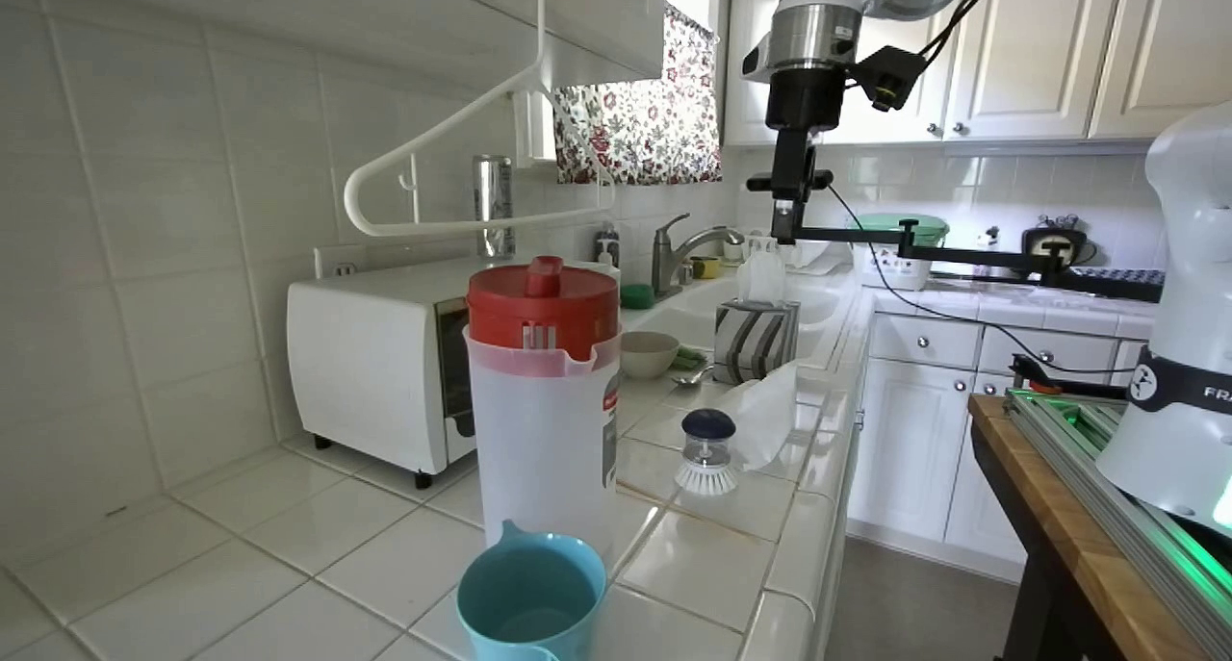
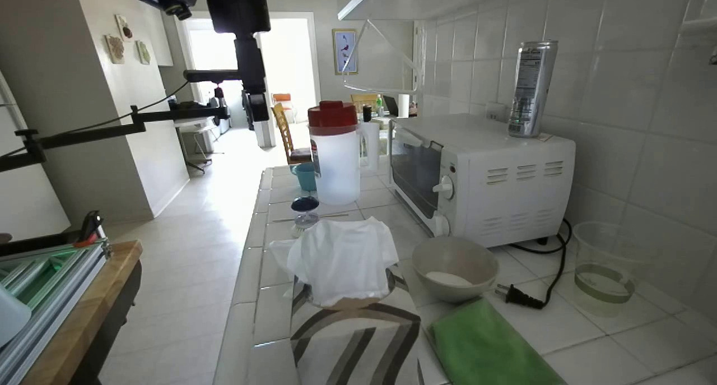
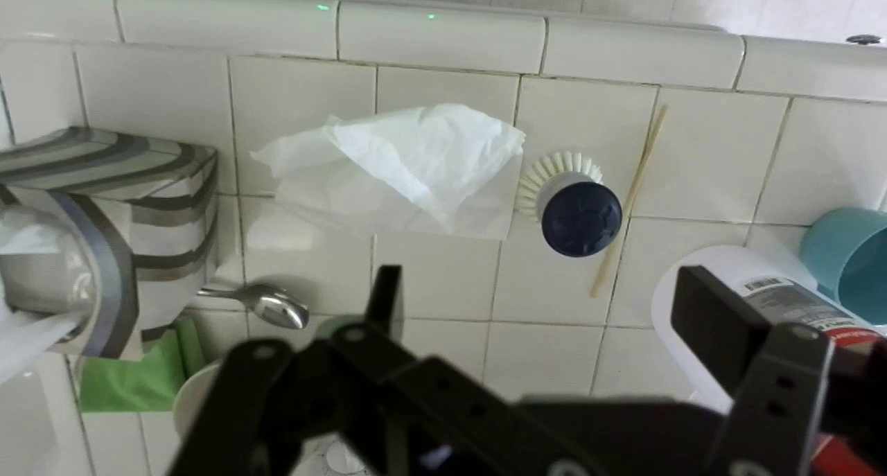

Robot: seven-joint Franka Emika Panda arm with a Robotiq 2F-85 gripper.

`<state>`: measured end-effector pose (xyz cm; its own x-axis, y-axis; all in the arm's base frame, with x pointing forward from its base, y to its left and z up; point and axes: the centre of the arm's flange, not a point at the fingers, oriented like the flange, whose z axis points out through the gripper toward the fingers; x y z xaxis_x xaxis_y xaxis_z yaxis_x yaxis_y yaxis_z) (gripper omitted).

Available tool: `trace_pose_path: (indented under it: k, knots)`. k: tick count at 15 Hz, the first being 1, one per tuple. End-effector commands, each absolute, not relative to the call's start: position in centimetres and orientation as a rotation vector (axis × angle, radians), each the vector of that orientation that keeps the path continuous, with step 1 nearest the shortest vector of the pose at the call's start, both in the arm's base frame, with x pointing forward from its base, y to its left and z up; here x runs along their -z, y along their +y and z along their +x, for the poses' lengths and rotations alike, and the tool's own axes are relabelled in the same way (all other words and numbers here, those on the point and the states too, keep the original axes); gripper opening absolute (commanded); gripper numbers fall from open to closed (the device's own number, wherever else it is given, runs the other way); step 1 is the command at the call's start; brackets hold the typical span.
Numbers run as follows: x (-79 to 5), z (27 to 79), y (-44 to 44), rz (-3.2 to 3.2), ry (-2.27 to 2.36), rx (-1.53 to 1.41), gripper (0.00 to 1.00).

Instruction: Wipe the cabinet door with the white cloth

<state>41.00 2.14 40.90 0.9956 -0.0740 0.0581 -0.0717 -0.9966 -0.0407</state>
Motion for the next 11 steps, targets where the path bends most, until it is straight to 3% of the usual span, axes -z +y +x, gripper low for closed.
trace_pose_path:
  k: [1, 11]
  knots:
    - [-40.87, 41.02, 2.14, -3.099, 0.113, 0.093, 1.00]
    - [-40.73, 41.11, 2.14, -3.099, 0.114, 0.094, 1.00]
